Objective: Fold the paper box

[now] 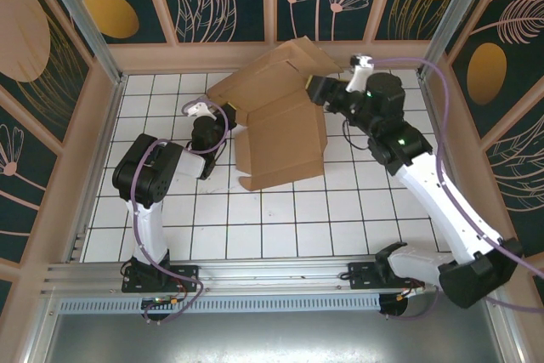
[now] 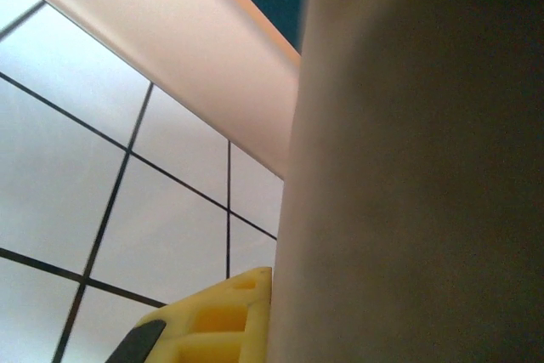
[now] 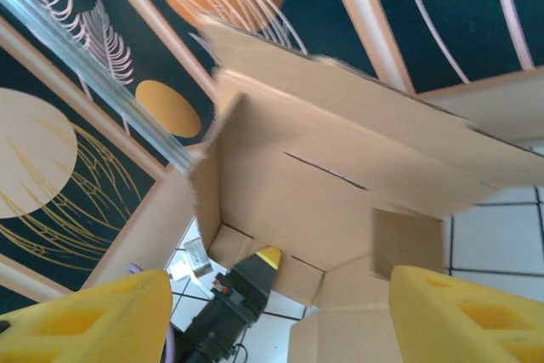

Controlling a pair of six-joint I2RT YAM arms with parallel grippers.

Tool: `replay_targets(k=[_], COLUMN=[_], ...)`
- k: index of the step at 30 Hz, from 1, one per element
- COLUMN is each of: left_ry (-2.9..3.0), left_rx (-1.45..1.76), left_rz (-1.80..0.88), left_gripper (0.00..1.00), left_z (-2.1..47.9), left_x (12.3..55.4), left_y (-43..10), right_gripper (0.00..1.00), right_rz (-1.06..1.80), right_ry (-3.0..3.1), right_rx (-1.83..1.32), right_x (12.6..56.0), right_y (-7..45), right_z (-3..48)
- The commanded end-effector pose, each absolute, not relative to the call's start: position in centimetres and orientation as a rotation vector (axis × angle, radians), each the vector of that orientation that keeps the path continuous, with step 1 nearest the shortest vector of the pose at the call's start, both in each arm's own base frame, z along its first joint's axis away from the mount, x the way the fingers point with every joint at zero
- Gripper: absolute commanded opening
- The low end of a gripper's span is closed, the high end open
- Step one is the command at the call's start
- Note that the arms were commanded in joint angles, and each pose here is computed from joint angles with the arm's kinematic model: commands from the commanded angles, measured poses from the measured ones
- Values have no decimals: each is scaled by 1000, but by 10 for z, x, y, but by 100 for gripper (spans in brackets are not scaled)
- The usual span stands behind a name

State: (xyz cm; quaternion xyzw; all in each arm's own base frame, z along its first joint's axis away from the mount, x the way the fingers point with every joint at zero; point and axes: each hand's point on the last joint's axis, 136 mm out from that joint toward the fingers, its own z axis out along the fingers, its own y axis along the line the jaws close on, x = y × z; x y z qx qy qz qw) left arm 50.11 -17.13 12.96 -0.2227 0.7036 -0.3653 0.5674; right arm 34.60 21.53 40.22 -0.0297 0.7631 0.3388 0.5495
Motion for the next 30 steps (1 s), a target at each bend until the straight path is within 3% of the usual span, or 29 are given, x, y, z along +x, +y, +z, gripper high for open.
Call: replay_targets(k=[1, 8, 14, 19, 24, 27, 30], left_ry=[1572, 1569, 1568, 1569, 1577, 1583, 1579], left_rx=[-529, -544, -556, -551, -550, -554, -560], left_rz=[-804, -773, -753, -749, -755, -747, -741], left_gripper=[0, 0, 0, 0, 0, 0, 0], left_z=[148, 143, 140, 140, 137, 134, 133], left_x=[505, 505, 503, 504, 505, 505, 503], left_y=[-160, -155, -150, -151, -152, -151, -149], right_gripper=[68, 59, 57, 42, 38, 29, 11], right_rz=[601, 545, 568, 629, 654, 657, 660], right_ry=[1844, 1901, 2002, 2058, 2089, 2101, 2116], right_rx=[-132, -195, -107, -95, -99, -90, -93], right_x=[358, 391, 422, 428, 430, 433, 433], right_y=[235, 292, 304, 313, 317, 316, 317], right_z=[407, 420, 406, 387, 374, 370, 367])
